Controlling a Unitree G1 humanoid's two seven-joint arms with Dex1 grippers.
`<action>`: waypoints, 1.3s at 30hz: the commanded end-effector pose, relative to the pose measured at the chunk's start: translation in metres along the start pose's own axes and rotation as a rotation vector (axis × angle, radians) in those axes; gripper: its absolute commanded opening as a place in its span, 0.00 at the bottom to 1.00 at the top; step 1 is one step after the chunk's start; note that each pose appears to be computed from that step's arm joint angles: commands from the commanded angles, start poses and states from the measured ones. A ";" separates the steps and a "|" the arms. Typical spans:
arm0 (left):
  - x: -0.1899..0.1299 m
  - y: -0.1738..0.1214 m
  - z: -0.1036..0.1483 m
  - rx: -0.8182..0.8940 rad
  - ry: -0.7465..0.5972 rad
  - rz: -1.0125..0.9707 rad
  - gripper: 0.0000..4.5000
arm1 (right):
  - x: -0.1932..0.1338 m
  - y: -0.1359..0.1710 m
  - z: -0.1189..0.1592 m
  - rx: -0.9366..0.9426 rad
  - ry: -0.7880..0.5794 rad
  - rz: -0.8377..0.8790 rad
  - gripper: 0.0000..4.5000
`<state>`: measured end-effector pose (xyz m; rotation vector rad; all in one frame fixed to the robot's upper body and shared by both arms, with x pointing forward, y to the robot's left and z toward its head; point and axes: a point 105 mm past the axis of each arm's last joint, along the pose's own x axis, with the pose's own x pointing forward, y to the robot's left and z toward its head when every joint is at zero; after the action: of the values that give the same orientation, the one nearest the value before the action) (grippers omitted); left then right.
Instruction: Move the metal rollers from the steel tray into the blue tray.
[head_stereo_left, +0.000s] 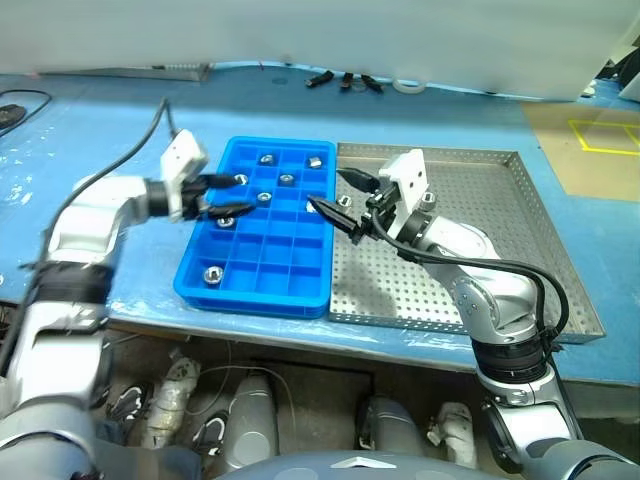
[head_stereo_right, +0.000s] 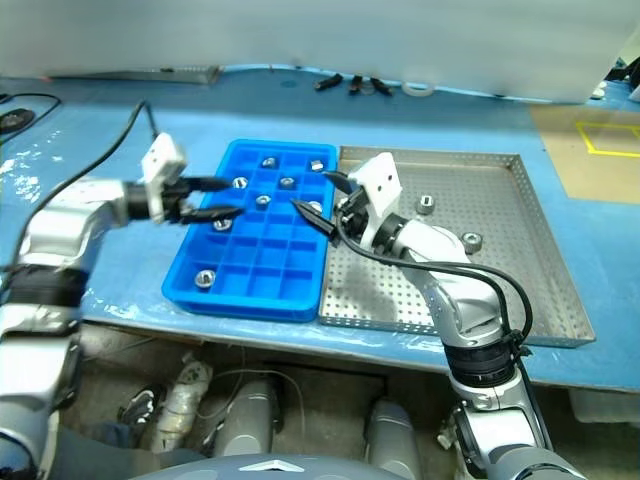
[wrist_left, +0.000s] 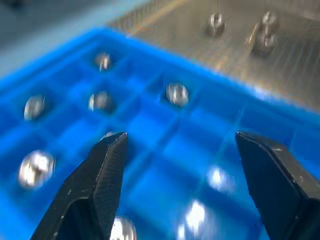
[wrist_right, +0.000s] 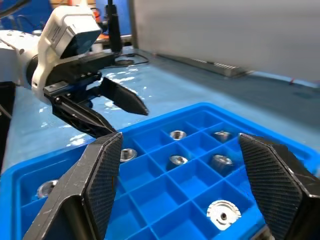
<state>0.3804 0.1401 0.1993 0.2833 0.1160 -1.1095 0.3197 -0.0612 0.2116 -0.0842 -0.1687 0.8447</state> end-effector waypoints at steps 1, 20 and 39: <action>0.036 -0.008 0.008 0.077 0.002 -0.109 0.80 | -0.012 -0.011 0.023 -0.055 -0.078 -0.091 0.87; 0.199 -0.090 0.001 0.199 0.156 -0.254 0.80 | -0.120 -0.005 -0.016 -0.039 0.118 -0.545 0.87; 0.210 -0.078 -0.003 0.078 0.149 -0.041 0.80 | -0.135 0.016 -0.029 0.004 0.169 -0.630 0.87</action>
<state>0.4023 -0.0705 0.1171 0.4617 0.2554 -1.1059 0.2295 -0.1549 0.1532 -0.0836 0.0211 0.2082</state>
